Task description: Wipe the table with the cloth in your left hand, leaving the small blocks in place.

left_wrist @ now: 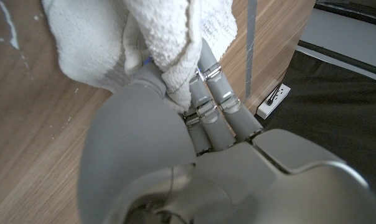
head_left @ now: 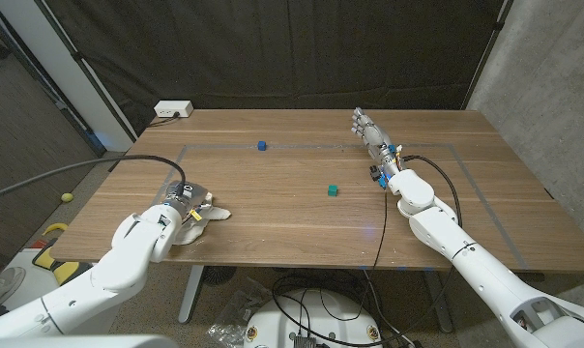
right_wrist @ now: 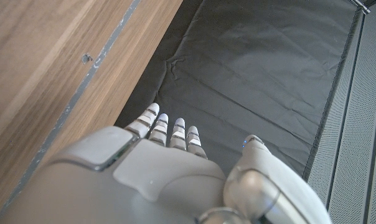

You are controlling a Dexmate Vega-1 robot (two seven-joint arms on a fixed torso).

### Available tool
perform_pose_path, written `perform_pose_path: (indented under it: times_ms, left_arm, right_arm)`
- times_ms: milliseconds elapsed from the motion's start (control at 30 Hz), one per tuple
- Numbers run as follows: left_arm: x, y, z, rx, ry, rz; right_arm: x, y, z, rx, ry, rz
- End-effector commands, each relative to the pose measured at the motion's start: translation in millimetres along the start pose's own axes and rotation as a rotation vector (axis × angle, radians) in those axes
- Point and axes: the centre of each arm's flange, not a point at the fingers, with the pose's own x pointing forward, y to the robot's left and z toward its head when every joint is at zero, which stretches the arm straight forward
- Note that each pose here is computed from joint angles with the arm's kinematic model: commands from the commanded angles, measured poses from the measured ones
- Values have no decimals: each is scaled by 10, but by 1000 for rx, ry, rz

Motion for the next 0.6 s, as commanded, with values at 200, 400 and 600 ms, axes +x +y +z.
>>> perform_pose_path:
  times_ms: [200,400,600]
  left_arm:
    - [136,240,580,-81,-296,55]
    - [105,383,780,-164,-440,31]
    - [44,516,893,-215,-538,-3]
  right_arm:
    - [-32,-48,2,-9,-2,-25]
    - [-34,-65,-2,-11,-6,-29]
    - [-37,-84,-10,-11,-11,-30]
